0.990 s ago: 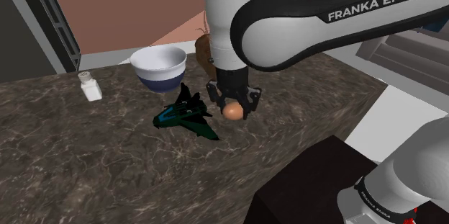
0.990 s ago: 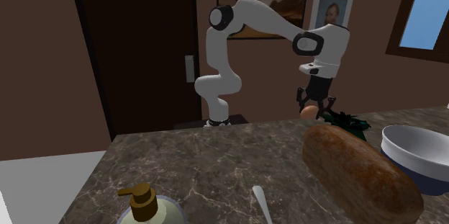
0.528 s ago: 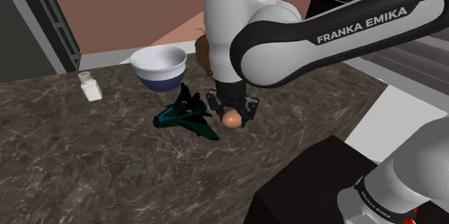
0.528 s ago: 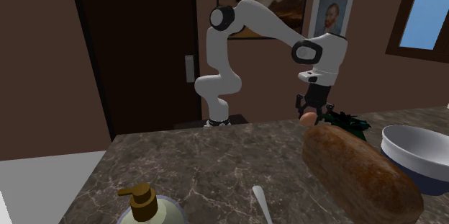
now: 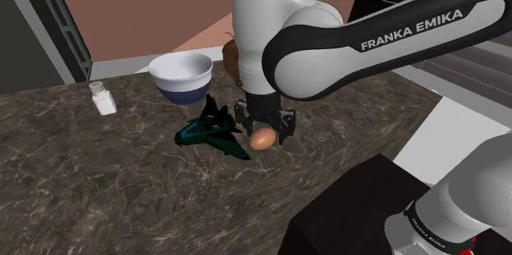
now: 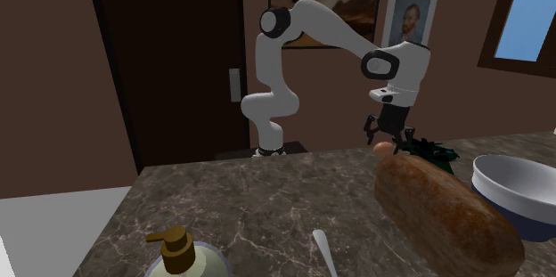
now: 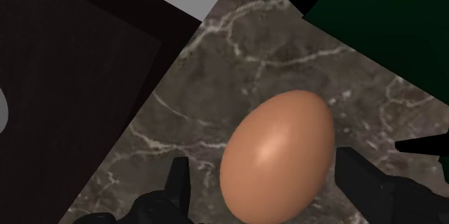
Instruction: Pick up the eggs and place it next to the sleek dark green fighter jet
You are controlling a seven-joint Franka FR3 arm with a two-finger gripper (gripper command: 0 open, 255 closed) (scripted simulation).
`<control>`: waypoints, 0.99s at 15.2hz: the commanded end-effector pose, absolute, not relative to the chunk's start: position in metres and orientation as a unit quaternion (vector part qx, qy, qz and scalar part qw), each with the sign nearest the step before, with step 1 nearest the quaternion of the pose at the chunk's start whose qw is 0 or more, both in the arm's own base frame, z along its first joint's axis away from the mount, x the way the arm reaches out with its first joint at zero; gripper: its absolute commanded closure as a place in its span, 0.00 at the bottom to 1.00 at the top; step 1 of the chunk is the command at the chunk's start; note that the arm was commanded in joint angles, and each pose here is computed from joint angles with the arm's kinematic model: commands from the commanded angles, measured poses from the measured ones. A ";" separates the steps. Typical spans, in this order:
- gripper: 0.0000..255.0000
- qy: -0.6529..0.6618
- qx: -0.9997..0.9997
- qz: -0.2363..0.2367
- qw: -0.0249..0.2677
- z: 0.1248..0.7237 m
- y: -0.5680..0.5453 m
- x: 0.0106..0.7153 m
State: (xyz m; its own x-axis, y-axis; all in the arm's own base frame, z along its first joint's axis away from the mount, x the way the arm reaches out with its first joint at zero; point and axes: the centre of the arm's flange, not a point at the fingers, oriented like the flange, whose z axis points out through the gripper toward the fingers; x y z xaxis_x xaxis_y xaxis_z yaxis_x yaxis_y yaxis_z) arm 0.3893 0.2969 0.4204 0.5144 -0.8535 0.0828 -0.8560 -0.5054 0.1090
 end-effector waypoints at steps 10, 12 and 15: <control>0.00 -0.493 0.868 0.009 0.068 0.470 0.303 0.392; 0.00 -0.493 0.868 0.009 0.068 0.470 0.303 0.392; 0.00 -0.493 0.868 0.009 0.068 0.470 0.303 0.392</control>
